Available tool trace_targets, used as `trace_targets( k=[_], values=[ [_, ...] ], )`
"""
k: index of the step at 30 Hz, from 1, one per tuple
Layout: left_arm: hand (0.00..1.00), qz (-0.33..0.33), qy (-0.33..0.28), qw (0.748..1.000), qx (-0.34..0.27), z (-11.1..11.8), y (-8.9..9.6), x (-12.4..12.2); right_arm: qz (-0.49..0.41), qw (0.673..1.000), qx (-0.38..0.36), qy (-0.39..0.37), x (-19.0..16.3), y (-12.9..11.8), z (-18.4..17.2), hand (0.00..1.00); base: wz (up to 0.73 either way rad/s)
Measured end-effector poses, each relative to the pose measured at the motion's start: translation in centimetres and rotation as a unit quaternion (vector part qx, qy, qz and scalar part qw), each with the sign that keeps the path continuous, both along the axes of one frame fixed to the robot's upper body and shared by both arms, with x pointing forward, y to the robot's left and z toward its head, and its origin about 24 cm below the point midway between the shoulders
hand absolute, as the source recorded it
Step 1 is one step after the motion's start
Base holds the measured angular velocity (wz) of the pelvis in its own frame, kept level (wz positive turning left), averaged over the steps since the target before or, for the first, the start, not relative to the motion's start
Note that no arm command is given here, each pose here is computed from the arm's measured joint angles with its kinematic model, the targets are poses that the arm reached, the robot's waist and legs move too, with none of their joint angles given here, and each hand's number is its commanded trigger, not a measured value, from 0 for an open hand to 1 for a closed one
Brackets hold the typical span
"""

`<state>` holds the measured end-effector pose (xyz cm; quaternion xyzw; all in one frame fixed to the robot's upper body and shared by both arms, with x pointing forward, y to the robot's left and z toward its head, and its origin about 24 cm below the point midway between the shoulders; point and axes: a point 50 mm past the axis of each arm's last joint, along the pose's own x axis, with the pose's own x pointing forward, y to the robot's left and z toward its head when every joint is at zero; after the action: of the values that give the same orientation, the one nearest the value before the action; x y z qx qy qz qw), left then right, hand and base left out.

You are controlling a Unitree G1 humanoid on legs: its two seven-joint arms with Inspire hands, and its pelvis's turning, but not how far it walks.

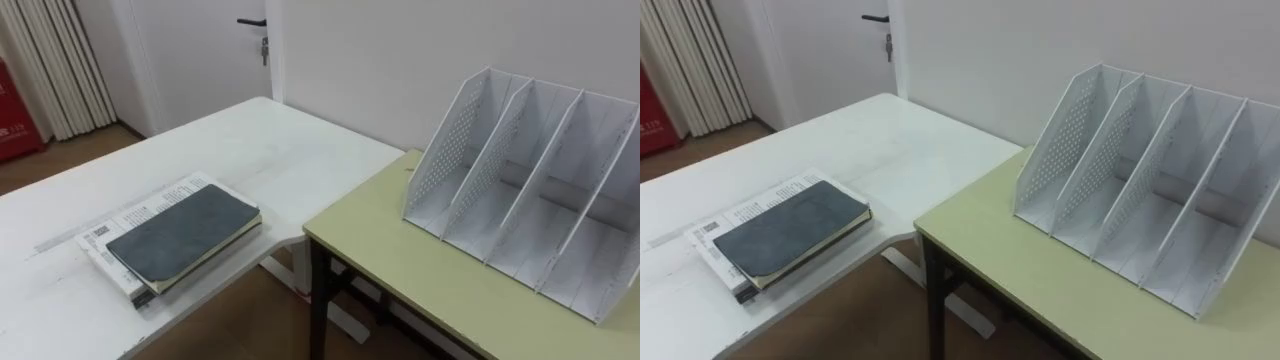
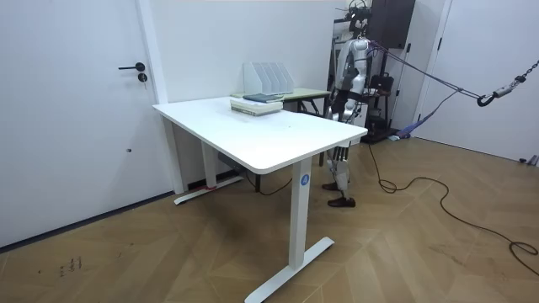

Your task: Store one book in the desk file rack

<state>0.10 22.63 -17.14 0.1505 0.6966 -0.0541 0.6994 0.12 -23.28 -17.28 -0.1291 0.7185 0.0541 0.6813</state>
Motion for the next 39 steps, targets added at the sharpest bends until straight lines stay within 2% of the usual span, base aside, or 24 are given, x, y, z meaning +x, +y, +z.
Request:
trace_targets(
  k=[12, 18, 20, 24, 26, 30, 32, 35, 39],
  values=[
    [0.0, -0.011, -0.001, 1.0, 0.004, 0.0, 0.2, 0.2, 0.009, 1.0, -0.007, -0.006, 0.2, -0.1, 0.0, 0.0, 0.0],
    [0.0, -0.051, -0.031, 0.998, 0.023, 0.3, 0.5, 1.9, 0.021, 1.0, -0.018, -0.014, 0.5, -0.2, 0.0, 0.0, 0.03],
    [0.0, -0.088, -0.067, 0.993, 0.043, 0.8, 0.9, 3.8, 0.023, 0.999, -0.018, -0.021, 0.7, -0.2, 0.0, 0.0, 0.06],
    [0.0, -0.103, -0.148, 0.981, 0.065, 1.7, 0.9, 7.1, 0.03, 0.999, -0.025, -0.031, 1.0, -0.3, 0.1, 0.0, -0.01],
    [0.0, -0.12, -0.193, 0.972, 0.066, 2.2, 0.2, 8.9, 0.043, 0.998, -0.024, -0.039, 1.3, -0.3, 0.1, 0.0, 0.0],
    [0.0, -0.146, -0.247, 0.956, 0.063, 3.0, -1.1, 10.7, 0.051, 0.997, -0.022, -0.051, 1.8, -0.2, 0.1, 0.0, -0.02],
    [0.0, -0.175, -0.292, 0.938, 0.065, 4.1, -1.9, 12.5, 0.054, 0.997, -0.023, -0.054, 1.9, -0.3, 0.1, 0.0, -0.03],
    [0.0, -0.193, -0.321, 0.925, 0.06, 4.7, -2.7, 13.6, 0.061, 0.996, -0.025, -0.053, 2.0, -0.4, 0.1, 0.0, -0.04],
    [0.0, -0.219, -0.322, 0.919, 0.055, 4.7, -3.5, 13.7, 0.064, 0.996, -0.029, -0.054, 2.1, -0.4, 0.1, 0.0, -0.01]
  ],
)
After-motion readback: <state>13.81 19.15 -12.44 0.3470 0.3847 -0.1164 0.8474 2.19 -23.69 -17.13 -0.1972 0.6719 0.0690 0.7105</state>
